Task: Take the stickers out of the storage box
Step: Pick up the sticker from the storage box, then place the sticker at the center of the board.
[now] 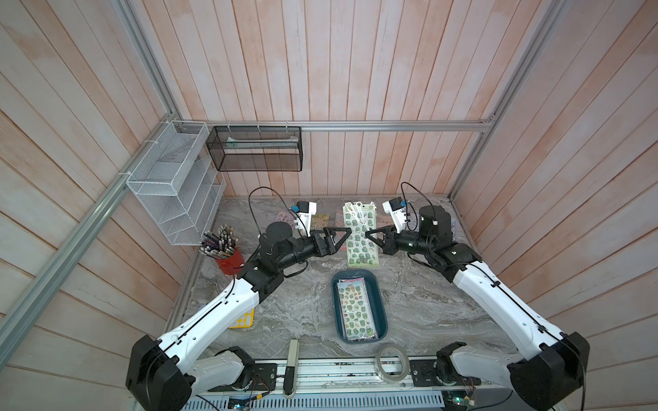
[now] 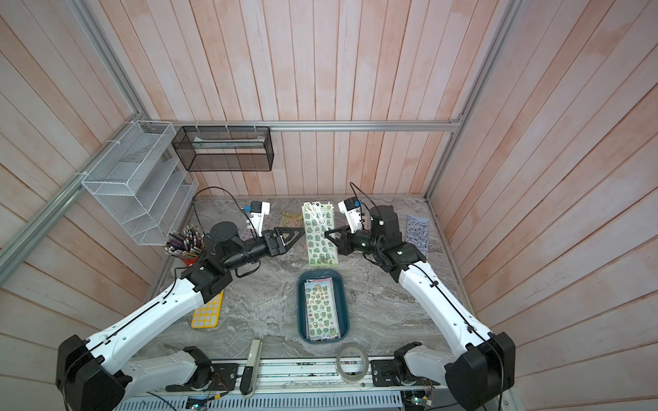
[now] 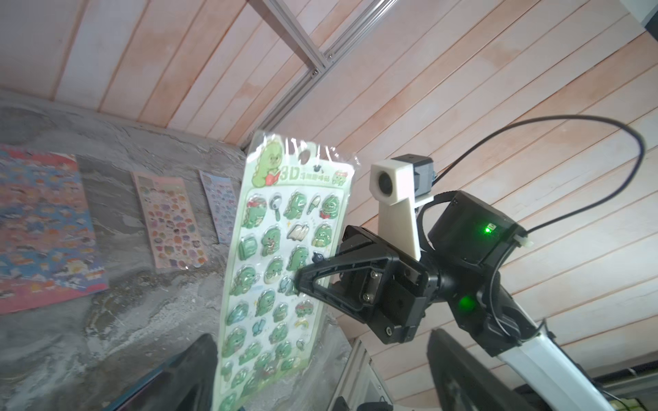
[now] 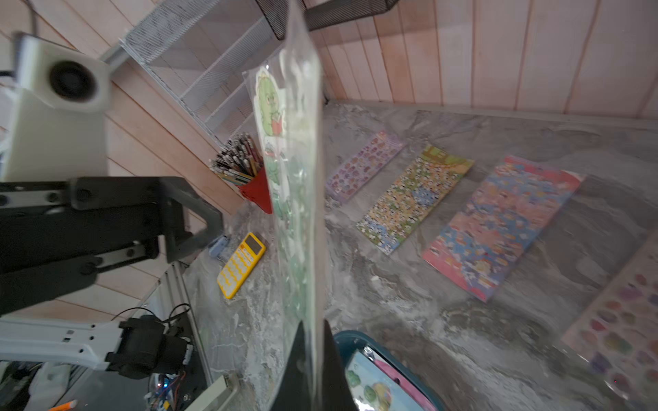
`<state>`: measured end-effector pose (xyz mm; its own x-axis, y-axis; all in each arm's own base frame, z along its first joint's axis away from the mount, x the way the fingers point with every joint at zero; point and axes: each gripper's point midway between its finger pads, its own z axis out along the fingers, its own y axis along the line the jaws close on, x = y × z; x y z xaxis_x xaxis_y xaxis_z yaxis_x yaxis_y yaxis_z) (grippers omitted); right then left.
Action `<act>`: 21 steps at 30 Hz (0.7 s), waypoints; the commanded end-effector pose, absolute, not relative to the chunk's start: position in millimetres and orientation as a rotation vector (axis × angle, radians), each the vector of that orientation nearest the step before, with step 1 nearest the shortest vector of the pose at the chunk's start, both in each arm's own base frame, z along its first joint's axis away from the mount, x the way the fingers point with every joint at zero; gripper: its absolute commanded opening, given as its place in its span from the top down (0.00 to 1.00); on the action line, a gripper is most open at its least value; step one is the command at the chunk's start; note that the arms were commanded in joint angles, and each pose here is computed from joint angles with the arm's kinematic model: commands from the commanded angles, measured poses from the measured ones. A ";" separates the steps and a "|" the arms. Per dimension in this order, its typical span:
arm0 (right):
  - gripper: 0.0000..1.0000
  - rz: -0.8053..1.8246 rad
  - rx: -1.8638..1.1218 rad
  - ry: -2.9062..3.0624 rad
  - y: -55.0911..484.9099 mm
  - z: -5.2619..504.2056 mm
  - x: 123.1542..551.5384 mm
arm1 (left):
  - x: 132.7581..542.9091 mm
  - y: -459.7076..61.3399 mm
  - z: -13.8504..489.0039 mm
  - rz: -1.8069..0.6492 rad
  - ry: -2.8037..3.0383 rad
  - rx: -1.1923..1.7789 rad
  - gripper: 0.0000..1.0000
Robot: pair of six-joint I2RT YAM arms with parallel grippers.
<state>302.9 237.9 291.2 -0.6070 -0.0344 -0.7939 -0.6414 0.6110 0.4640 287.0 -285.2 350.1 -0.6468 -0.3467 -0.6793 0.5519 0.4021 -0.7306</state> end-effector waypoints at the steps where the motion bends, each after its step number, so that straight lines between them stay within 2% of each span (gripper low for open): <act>1: 1.00 0.668 -0.456 2.304 197.8 239.1 305.4 | 295.0 -268.8 329.5 -1.222 1.874 0.118 0.04; 9: 1.00 0.115 -0.270 2.527 127.2 191.0 321.6 | 294.2 -234.6 311.7 -1.181 1.827 -0.017 0.00; 21: 1.00 -0.293 -0.042 2.689 45.3 140.1 326.1 | 290.7 -234.8 296.7 -1.192 1.880 0.043 0.02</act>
<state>335.2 73.0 151.9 -0.8743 -0.0795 -0.4787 -0.0374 0.9946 -0.0968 293.4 -231.6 300.8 -0.5998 -0.4271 -0.6767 0.4295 0.5416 -0.7226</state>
